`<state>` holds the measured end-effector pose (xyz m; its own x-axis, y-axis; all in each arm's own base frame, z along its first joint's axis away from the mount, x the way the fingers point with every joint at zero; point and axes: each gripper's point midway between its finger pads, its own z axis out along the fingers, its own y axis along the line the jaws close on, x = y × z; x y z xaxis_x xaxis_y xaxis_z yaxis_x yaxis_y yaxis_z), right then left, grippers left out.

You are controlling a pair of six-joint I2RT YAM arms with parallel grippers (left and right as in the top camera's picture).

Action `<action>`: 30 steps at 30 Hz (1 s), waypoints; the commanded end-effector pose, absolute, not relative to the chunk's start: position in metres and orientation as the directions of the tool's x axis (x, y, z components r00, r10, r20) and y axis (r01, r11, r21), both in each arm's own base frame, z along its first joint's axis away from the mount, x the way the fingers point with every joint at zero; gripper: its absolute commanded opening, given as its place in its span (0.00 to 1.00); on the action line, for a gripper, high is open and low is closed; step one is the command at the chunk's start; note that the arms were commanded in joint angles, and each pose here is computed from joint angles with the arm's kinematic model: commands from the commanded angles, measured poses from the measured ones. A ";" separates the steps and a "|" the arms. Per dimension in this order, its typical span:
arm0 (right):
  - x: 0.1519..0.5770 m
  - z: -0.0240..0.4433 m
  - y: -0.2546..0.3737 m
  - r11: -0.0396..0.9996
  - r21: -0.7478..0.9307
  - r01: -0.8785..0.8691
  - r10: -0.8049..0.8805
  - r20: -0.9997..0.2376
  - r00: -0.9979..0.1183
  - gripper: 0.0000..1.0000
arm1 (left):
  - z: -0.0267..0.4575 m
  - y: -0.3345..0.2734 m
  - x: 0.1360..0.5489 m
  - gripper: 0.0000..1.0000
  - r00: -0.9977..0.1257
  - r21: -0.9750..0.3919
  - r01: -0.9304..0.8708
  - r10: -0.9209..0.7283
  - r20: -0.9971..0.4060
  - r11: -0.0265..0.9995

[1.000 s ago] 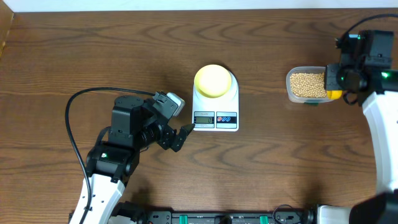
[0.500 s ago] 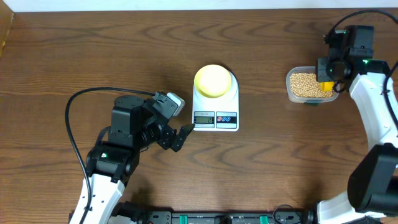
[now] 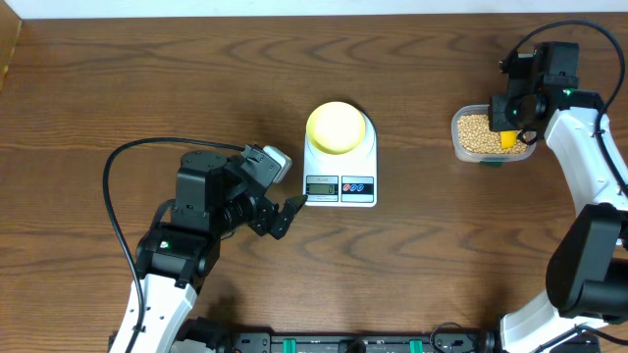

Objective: Scoop item into bowl and weigh 50g on scale
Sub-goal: 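Move the held yellow scoop with the right gripper into the soybean tub, then drag the scoop through the soybeans with the right gripper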

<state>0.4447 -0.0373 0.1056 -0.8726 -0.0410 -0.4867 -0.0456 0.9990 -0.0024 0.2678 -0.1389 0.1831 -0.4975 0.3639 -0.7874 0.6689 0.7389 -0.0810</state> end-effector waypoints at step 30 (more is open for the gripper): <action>0.435 0.112 -0.058 0.918 0.395 0.038 0.233 -0.460 -0.857 0.01 | 0.179 -0.136 0.268 0.98 -0.516 -0.092 0.654 0.354 -0.780 0.751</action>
<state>0.4347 -0.0627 0.1134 -0.8541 0.1944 -0.4824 0.0221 0.9402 0.3398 0.2678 -0.1389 0.1831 -0.4975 0.3640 -0.7874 0.6687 0.7391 -0.0808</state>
